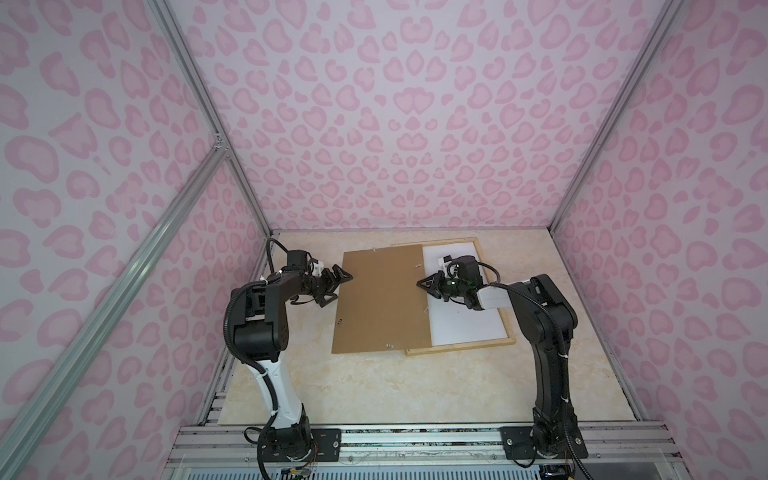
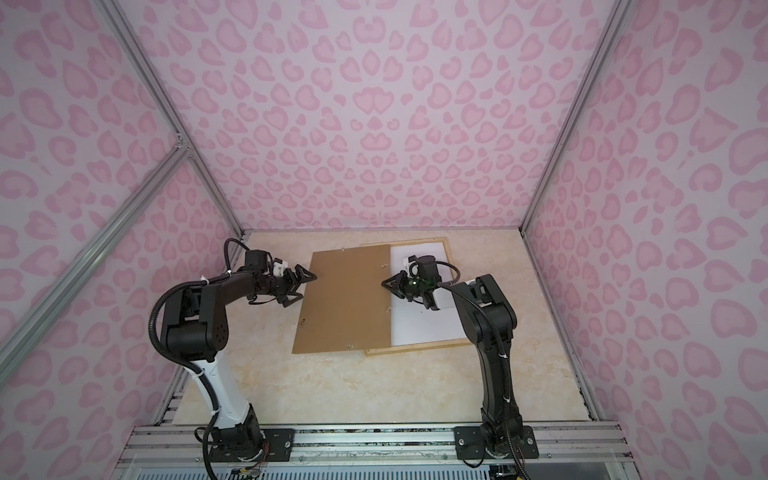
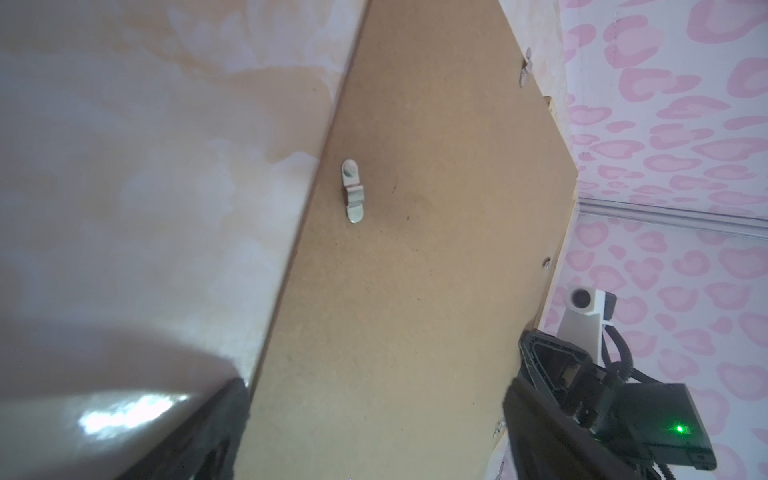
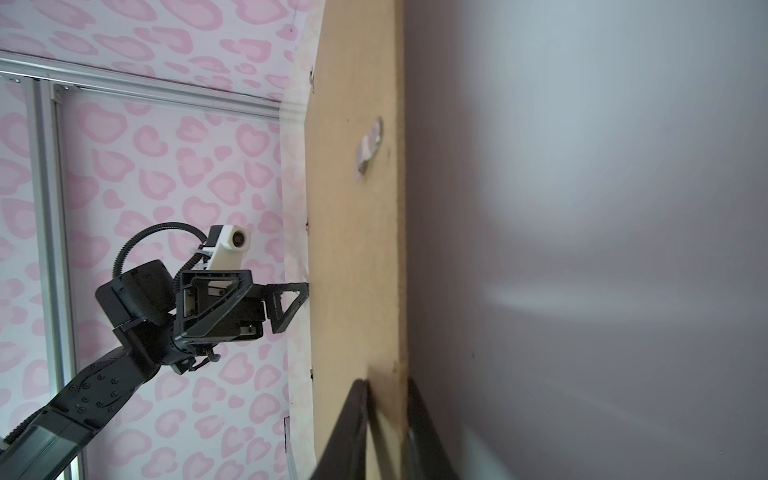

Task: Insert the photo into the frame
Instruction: 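Carry the cardboard backing over the frame with both grippers, then tilt the backing up with the right gripper while the left gripper releases and withdraws, then lower the cardboard backing flat into the wooden frame with the right gripper, then release, then move both grippers down onto the wooden frame's edges beside the backing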

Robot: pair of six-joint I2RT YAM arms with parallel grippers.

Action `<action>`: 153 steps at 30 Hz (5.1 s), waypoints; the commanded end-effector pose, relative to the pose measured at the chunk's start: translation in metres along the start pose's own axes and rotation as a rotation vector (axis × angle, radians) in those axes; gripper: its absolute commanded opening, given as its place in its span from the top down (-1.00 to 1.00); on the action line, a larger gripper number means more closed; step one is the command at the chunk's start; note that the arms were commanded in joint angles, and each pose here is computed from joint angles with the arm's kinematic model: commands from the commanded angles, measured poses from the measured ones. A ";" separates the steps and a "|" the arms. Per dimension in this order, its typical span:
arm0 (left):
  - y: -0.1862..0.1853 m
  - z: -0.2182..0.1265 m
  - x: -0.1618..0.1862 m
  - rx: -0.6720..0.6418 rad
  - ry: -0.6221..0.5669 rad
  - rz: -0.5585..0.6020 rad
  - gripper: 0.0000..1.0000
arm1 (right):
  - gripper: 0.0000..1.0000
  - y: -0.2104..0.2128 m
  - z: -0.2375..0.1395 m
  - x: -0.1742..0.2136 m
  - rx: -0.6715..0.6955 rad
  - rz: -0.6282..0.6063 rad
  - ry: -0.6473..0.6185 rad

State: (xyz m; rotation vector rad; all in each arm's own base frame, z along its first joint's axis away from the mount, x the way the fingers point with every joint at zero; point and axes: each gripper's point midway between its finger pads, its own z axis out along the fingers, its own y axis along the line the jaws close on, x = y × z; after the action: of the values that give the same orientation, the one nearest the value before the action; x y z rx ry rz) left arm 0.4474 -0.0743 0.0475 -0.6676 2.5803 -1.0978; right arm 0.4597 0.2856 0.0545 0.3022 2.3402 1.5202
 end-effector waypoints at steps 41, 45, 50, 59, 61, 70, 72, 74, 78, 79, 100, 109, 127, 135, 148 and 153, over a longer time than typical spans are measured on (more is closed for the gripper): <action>-0.151 -0.122 0.226 0.403 0.113 0.626 -0.94 | 1.00 0.052 -0.220 -0.090 0.021 -0.078 0.073; -0.152 -0.123 0.227 0.407 0.112 0.625 -0.94 | 1.00 0.042 -0.214 -0.090 0.011 -0.056 0.096; -0.150 -0.122 0.227 0.402 0.109 0.620 -0.94 | 1.00 0.038 -0.208 -0.087 0.009 -0.055 0.116; -0.147 -0.118 0.226 0.393 0.118 0.607 -0.94 | 1.00 0.046 -0.200 -0.105 -0.032 -0.052 0.080; -0.146 -0.117 0.226 0.392 0.122 0.603 -0.95 | 1.00 0.045 -0.196 -0.108 -0.028 -0.049 0.087; -0.145 -0.114 0.226 0.391 0.130 0.601 -0.94 | 1.00 0.035 -0.188 -0.118 -0.029 -0.034 0.091; -0.145 -0.114 0.226 0.389 0.133 0.597 -0.94 | 1.00 0.031 -0.186 -0.116 -0.022 -0.030 0.103; -0.145 -0.113 0.225 0.386 0.133 0.594 -0.94 | 1.00 0.026 -0.185 -0.114 -0.014 -0.023 0.115; -0.144 -0.112 0.224 0.383 0.135 0.589 -0.95 | 1.00 0.022 -0.181 -0.109 -0.012 -0.023 0.131; -0.143 -0.111 0.223 0.381 0.134 0.587 -0.94 | 1.00 0.021 -0.180 -0.108 -0.011 -0.021 0.134; -0.142 -0.109 0.222 0.376 0.140 0.577 -0.95 | 1.00 -0.012 -0.169 -0.092 0.009 0.024 0.172; -0.140 -0.106 0.220 0.374 0.145 0.562 -0.95 | 0.49 -0.038 -0.170 -0.094 0.078 0.057 0.166; -0.137 -0.106 0.216 0.370 0.139 0.547 -0.95 | -0.11 -0.083 -0.185 -0.092 0.431 0.053 0.187; -0.130 -0.102 0.207 0.335 0.120 0.523 -0.95 | -0.64 -0.088 -0.216 -0.101 0.702 -0.047 0.105; -0.091 -0.040 0.161 -0.141 -0.042 0.353 -0.94 | -0.95 -0.113 -0.175 -0.059 0.780 -0.045 0.099; -0.073 0.018 0.148 -0.322 -0.013 0.347 -0.94 | -0.94 -0.108 -0.158 -0.044 0.755 -0.061 0.125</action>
State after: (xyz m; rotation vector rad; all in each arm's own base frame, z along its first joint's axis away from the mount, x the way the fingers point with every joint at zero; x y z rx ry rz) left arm 0.3318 -0.2142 0.1010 -0.1834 2.7301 -0.7706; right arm 0.4469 0.0840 0.0335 0.2776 2.8786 0.5485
